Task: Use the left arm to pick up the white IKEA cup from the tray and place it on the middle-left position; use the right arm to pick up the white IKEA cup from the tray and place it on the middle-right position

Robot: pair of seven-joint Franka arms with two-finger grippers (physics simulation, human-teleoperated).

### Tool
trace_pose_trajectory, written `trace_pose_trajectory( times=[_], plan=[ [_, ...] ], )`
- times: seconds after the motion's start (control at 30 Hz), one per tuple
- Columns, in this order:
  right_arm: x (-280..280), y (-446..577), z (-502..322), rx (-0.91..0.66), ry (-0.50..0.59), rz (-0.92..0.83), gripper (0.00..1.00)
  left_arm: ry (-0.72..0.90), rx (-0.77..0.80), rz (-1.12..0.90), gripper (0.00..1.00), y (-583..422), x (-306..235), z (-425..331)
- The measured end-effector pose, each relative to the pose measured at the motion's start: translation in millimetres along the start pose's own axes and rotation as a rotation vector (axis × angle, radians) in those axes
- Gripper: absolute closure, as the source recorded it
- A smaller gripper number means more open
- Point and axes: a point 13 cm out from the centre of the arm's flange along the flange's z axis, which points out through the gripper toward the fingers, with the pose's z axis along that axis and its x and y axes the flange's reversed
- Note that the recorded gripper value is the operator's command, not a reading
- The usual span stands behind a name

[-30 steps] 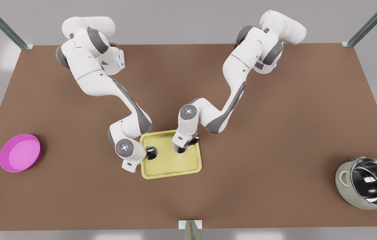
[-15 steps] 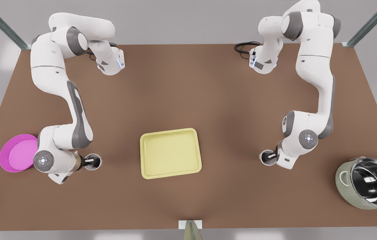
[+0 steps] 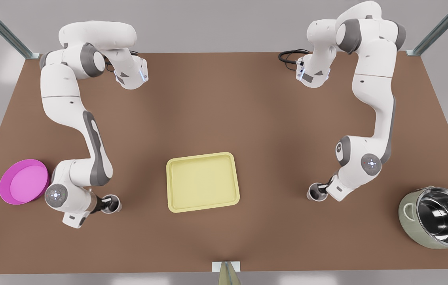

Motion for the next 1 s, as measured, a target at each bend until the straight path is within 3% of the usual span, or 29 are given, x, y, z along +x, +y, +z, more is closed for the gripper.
trace_pose_trajectory(
  times=[0.03, 0.17, 0.23, 0.37, 0.47, 0.53, 0.63, 0.7, 0.73, 0.8, 0.9, 1.0],
  plan=[
    [-2, -1, 0, 0.003, -0.008, -0.011, 0.94, -0.004, 0.004, 0.021, 0.00, -1, -1, 1],
    [-7, -3, 0, 0.012, -0.030, -0.049, 0.93, -0.025, 0.043, 0.114, 0.00, -9, -6, -1],
    [-8, -3, 3, 0.013, -0.034, -0.065, 0.85, -0.058, 0.043, 0.165, 0.00, -8, -18, -19],
    [-11, -5, 3, 0.024, -0.044, -0.088, 0.72, -0.195, -0.061, 0.275, 0.00, 4, -75, -161],
    [-12, -6, 2, 0.030, -0.050, -0.099, 0.62, -0.159, -0.041, 0.224, 0.00, 11, -52, -263],
    [-14, -7, 1, 0.032, -0.054, -0.104, 0.58, -0.109, -0.014, 0.156, 0.00, 40, -8, -303],
    [-15, -11, -14, 0.043, -0.070, -0.107, 0.46, -0.028, 0.017, 0.115, 0.00, 52, 20, -301],
    [-21, -14, -70, 0.073, -0.114, -0.112, 0.40, 0.020, -0.006, 0.118, 0.00, 50, 25, -288],
    [-22, -11, -112, 0.091, -0.137, -0.117, 0.31, 0.039, -0.018, 0.126, 0.00, 41, 25, -279],
    [-11, 5, -203, 0.102, -0.172, -0.110, 0.03, 0.055, -0.040, 0.138, 0.00, 25, 26, -271],
    [20, 31, -286, 0.048, -0.184, -0.052, 0.00, 0.060, -0.057, 0.113, 0.00, 24, 25, -271],
    [45, 60, -299, 0.036, -0.091, -0.024, 0.00, 0.056, -0.061, 0.088, 0.00, 22, 22, -267]
  ],
)
